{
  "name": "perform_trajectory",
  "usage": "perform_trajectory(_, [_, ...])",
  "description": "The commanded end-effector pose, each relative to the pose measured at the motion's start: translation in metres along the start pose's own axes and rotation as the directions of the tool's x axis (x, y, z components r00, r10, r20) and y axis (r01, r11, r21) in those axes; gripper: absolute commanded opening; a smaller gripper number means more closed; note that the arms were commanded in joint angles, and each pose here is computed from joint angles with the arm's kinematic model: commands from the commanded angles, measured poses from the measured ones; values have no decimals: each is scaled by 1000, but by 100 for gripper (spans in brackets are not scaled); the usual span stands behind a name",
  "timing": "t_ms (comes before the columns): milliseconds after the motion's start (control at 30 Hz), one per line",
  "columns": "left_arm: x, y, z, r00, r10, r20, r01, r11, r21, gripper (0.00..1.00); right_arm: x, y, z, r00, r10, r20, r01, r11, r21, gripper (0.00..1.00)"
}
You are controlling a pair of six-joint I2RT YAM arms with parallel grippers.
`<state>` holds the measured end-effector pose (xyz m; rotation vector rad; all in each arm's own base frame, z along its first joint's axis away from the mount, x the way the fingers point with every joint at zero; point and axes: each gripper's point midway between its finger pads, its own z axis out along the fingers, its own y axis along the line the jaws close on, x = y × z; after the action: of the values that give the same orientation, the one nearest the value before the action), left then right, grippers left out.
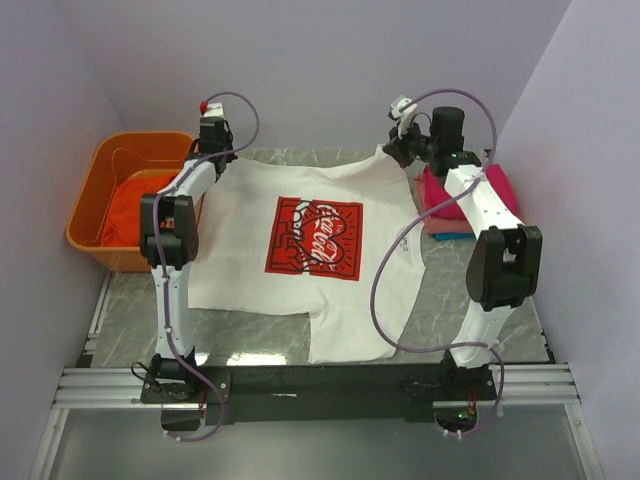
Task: Fold and stack the t-shirts
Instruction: Fold the tshirt
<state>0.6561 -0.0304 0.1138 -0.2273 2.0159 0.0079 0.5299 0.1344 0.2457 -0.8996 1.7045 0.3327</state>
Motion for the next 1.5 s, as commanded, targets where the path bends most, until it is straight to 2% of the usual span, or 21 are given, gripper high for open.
perform_trajectory(0, [-25, 4, -6, 997, 37, 73, -37, 999, -4, 0, -47, 1, -28, 991, -67, 112, 65, 998, 21, 0])
perform_trajectory(500, [-25, 11, -1, 995, 51, 85, -51, 999, -11, 0, -48, 40, -58, 991, -36, 130, 44, 998, -55, 0])
perform_trajectory(967, [-22, 23, -20, 993, 24, 119, -31, 998, 51, 0, -40, 72, -83, 991, -36, 126, 50, 993, -105, 0])
perform_trajectory(1467, [-29, 21, -40, 988, 34, 148, -52, 991, 124, 0, -8, 91, -92, 996, -51, 69, 60, 990, -124, 0])
